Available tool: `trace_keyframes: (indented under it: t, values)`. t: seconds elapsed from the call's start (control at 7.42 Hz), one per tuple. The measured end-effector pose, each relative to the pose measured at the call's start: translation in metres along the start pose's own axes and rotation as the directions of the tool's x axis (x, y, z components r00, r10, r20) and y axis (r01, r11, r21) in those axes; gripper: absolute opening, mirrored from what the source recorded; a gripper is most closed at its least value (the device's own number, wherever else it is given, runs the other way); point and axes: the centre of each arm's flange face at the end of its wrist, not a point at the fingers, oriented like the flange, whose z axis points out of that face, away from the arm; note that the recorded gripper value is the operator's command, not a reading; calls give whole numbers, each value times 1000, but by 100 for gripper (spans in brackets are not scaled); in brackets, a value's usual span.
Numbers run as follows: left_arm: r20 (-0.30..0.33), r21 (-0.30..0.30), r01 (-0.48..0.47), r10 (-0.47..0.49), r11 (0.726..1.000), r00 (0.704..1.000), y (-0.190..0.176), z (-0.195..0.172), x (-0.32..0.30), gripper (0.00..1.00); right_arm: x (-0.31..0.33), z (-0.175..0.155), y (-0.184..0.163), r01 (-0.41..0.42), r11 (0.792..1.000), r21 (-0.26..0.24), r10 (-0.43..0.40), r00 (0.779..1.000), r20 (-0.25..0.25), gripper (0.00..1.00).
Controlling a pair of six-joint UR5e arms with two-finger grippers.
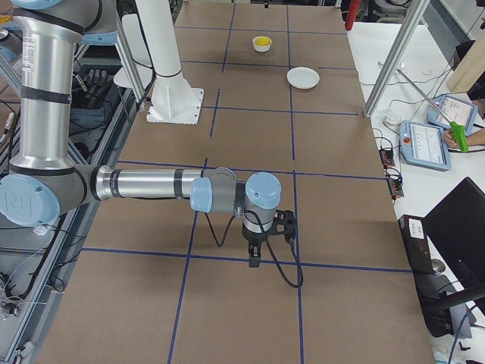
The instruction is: Move lemon from plate to bowl
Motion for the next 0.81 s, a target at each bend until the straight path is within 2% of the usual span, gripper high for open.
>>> trace_keyframes:
  t: [0.27,0.81]
  values:
    - [12,-4,26,-26,1000,1000,6,-2,-23,100,0,0,0,0,1000,0,0,1000,0,100]
    - [14,-47,98,-98,994,995,19,17,-59,100,0,0,0,0,1000,0,0,1000,0,100]
